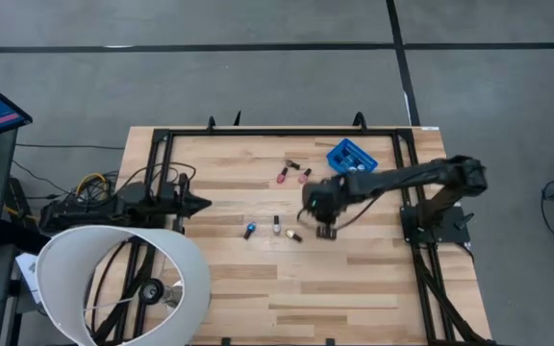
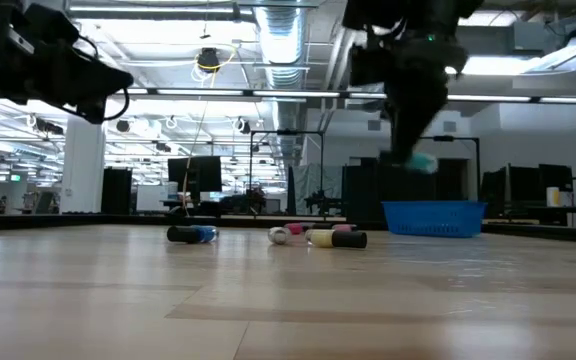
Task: Pick & Place Nail Polish
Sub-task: Put the light blue nail polish bottle into the blue bin
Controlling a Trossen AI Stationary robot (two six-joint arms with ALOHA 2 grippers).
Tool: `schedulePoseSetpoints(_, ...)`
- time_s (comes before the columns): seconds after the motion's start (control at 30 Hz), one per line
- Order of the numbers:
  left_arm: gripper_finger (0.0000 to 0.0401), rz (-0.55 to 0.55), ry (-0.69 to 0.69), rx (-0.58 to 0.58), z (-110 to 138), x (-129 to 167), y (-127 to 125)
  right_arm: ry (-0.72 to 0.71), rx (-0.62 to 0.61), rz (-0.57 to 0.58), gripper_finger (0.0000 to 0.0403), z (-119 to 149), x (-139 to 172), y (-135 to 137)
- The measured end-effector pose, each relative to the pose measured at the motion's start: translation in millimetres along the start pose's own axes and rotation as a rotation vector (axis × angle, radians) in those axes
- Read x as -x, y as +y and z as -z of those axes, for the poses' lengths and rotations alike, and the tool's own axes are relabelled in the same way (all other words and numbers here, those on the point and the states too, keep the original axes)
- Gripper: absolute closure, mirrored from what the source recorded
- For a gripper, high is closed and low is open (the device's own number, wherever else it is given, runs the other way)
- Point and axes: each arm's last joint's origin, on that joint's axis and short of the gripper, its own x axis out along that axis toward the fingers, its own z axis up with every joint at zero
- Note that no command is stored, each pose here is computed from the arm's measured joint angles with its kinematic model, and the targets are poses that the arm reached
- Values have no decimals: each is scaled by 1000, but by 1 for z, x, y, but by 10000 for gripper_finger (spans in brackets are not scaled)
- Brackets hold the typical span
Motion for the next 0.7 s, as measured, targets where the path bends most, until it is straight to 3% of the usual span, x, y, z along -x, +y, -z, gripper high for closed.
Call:
schedulePoseSetpoints(0.23,390,24,3,1,0,0,-2,-185,-213,176,351,15,65,-69)
schedulePoseSetpoints(0.37,390,29,3,1,0,0,-3,-196,-366,283,351,32,84,-113)
schedulePoseSetpoints(0.53,390,28,0,1,0,0,-3,-130,-476,350,351,49,84,-159)
schedulePoseSetpoints(0.7,390,28,-3,1,0,0,-3,-22,-492,350,351,55,62,-189)
